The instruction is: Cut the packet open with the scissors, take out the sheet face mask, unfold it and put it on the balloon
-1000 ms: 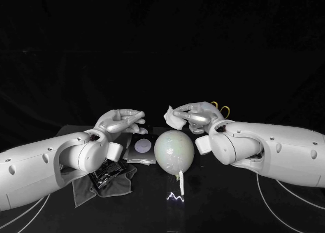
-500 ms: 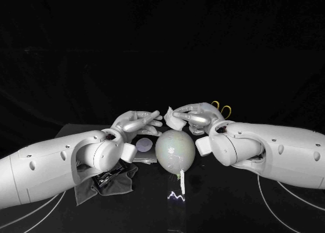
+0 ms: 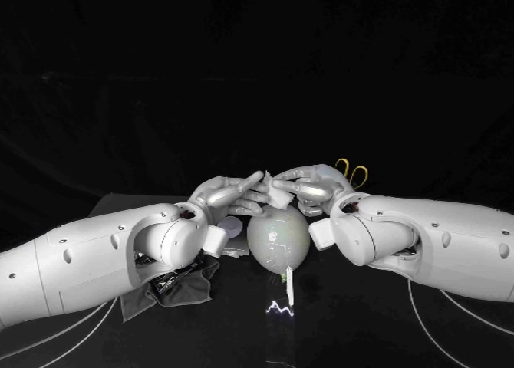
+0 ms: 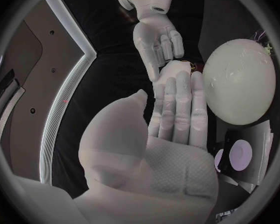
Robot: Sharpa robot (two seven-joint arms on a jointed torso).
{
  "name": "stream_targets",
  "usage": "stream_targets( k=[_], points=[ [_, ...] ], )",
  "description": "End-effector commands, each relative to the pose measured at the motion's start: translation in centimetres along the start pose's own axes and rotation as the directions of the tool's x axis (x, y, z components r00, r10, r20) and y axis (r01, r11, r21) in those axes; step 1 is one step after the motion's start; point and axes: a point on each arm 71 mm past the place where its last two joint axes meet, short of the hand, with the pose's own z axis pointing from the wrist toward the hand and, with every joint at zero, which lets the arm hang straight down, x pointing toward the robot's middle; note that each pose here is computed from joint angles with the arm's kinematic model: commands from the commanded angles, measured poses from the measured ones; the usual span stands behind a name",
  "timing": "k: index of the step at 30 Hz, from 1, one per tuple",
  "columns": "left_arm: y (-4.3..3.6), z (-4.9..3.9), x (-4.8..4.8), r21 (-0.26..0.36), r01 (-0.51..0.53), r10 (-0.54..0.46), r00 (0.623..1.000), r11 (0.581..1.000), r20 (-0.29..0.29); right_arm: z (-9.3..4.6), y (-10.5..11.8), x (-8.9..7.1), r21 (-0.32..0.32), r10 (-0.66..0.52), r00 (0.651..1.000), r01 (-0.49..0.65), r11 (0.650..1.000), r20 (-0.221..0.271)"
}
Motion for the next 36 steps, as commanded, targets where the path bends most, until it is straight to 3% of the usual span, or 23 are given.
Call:
stream_targets(
  k=[1,10,36],
  points=[
    [0.08,0.09,0.38,-0.025,0.012,-0.012,1.000,1.000,-0.016,-0.09,0.11,0.36,-0.011,-0.008,1.000,0.008,1.000,-0.023],
    [0.13,0.15,0.59,-0.034,0.012,-0.013,1.000,0.999,-0.021,-0.27,0.10,0.71,-0.008,-0.005,0.999,0.005,1.000,-0.039],
    [-0.35,0.19,1.17,0.026,0.051,-0.050,0.998,0.998,-0.049,-0.41,-0.32,1.11,0.011,-0.004,0.998,0.005,1.000,-0.061]
  ],
)
